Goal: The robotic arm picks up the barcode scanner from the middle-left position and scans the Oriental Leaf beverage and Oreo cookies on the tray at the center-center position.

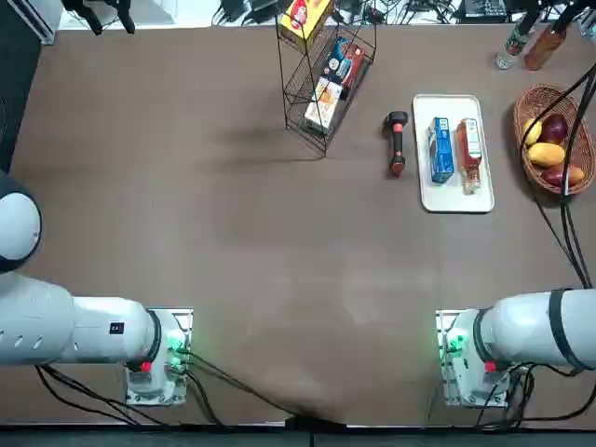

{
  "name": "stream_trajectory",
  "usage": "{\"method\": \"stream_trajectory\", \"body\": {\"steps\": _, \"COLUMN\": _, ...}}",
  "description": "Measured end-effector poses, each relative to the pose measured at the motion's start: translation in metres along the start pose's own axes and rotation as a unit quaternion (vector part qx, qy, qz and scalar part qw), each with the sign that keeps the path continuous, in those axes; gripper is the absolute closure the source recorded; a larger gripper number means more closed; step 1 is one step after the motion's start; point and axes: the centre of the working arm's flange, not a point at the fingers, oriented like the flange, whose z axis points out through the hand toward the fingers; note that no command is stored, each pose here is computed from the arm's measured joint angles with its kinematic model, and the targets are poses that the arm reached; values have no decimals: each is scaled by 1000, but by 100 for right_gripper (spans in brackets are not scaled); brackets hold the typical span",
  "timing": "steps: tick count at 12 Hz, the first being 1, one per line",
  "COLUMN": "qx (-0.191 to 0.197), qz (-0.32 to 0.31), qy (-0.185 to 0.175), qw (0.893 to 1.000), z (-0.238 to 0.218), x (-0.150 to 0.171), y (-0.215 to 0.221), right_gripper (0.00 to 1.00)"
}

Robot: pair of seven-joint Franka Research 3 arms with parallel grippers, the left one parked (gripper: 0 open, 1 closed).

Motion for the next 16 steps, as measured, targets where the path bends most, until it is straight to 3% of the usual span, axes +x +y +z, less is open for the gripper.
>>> {"method": "stream_trajectory", "body": {"steps": 8, "qx": 2, "qz": -2, "qy": -32, "qw": 999, "z": 17, "x": 5, "y": -25, "right_gripper": 0}}
{"method": "stream_trajectory", "body": {"steps": 12, "qx": 5, "qz": -21, "qy": -65, "qw": 998, "z": 69, "x": 26, "y": -72, "right_gripper": 0}}
{"method": "stream_trajectory", "body": {"steps": 16, "qx": 15, "qz": -15, "qy": -50, "qw": 999, "z": 132, "x": 34, "y": -117, "right_gripper": 0}}
